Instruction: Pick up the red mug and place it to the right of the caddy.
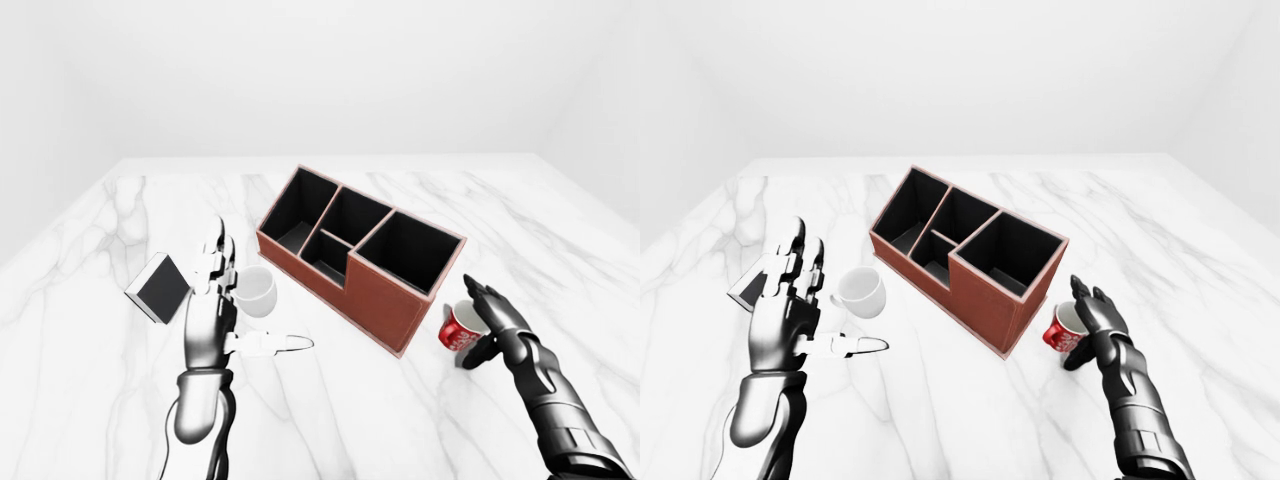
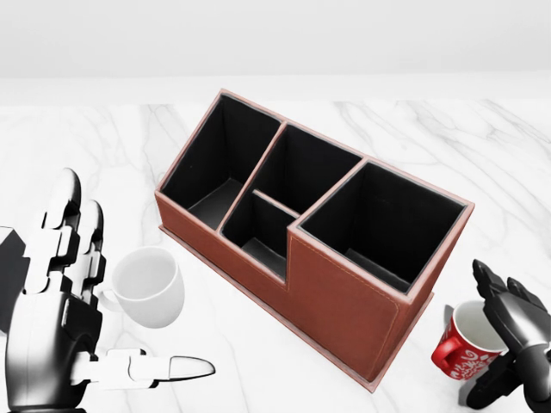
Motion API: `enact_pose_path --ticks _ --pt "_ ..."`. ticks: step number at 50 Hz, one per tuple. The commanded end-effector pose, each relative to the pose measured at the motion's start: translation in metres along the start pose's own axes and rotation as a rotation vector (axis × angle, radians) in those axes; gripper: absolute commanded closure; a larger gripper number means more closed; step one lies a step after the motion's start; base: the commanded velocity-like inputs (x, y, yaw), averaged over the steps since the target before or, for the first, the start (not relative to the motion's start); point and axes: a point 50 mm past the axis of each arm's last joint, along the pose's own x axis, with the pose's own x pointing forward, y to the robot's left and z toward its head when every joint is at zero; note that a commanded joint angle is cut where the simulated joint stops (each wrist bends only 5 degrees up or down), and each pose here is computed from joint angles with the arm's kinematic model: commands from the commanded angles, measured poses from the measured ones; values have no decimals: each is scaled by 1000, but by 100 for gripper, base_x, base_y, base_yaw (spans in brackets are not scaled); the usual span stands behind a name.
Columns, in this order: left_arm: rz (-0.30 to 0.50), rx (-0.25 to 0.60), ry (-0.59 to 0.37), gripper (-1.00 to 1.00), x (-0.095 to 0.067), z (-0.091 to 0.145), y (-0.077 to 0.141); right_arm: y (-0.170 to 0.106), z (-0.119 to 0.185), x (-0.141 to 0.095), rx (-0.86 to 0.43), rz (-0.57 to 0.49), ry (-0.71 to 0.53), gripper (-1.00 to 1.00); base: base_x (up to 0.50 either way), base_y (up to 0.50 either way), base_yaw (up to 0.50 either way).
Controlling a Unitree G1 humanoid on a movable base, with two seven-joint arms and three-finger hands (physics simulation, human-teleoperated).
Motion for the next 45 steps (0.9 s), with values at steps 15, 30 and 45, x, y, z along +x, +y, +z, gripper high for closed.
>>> enact_pose_path --ticks 15,30,45 --pt "2 1 15 -100 1 -4 -2 -43 22 -34 7 -85 -153 -100 0 0 0" --pt "0 1 19 -100 0 -5 -3 -83 11 -124 49 -146 -196 -100 0 0 0" --pt "3 -1 2 -100 0 -1 -1 -139 6 -224 140 -602 -318 -100 0 0 0"
